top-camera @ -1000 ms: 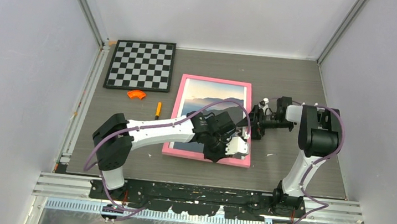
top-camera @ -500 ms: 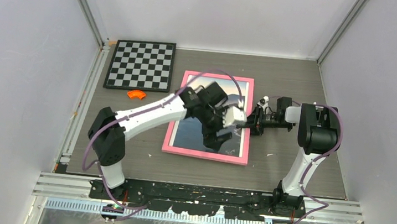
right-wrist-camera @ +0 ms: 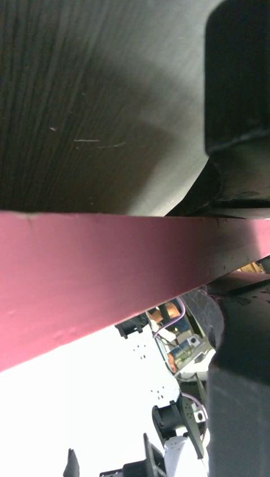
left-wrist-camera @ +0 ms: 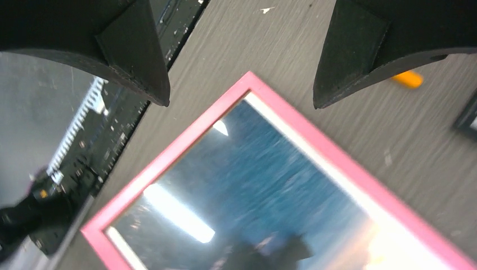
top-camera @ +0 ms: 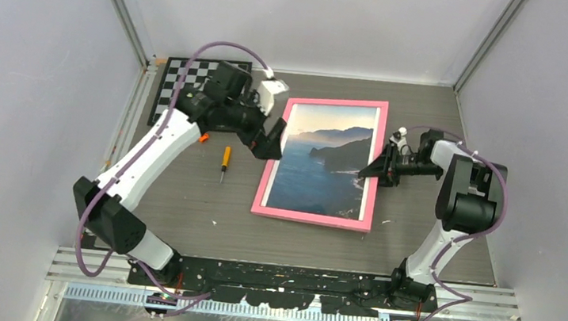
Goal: Take the photo out of the frame
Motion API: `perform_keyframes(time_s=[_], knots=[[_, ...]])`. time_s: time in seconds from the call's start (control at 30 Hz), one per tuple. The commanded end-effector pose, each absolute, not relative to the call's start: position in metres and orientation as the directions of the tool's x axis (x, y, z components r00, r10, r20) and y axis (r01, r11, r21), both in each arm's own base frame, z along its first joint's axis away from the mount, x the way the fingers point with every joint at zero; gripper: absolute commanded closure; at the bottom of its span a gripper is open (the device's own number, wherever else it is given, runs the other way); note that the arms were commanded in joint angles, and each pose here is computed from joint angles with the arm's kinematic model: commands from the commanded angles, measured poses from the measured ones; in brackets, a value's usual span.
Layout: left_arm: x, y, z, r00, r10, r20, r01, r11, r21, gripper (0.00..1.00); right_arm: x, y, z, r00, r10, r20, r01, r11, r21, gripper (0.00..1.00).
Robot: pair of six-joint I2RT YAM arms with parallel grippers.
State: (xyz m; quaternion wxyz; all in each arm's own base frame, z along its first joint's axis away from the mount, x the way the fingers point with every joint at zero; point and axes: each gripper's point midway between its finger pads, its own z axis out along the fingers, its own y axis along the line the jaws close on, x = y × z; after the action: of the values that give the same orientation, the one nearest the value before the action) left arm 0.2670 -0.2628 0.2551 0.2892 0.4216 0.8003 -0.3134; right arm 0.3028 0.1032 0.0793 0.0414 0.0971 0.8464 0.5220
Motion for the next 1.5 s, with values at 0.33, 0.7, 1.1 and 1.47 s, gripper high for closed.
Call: perform_keyframes(time_s=[0.33,0.7,1.1,1.47], knots=[[0.304,-0.157,0.271,-0.691,0.19,-0.697,0.494,0.828,-0.265,0.0,0.315,0.043,0.215,-0.919,0.189,-0.345,-0.088,0.756,0.649,0.99],[0.302,-0.136,0.268,-0.712,0.116,-0.692,0.423,0.857,-0.293,0.0,0.337,-0.005,0.276,-0.855,0.063,-0.514,-0.139,0.929,0.344,0.99],[0.296,-0.125,0.274,-0.73,0.038,-0.683,0.366,0.865,-0.343,0.0,0.36,0.023,0.346,-0.7,-0.195,-0.688,-0.28,0.96,0.013,0.99],[0.312,-0.095,0.281,-0.719,-0.175,-0.672,0.208,0.869,-0.449,0.0,0.365,0.105,0.339,-0.527,-0.548,-0.649,-0.426,0.832,-0.356,1.0]])
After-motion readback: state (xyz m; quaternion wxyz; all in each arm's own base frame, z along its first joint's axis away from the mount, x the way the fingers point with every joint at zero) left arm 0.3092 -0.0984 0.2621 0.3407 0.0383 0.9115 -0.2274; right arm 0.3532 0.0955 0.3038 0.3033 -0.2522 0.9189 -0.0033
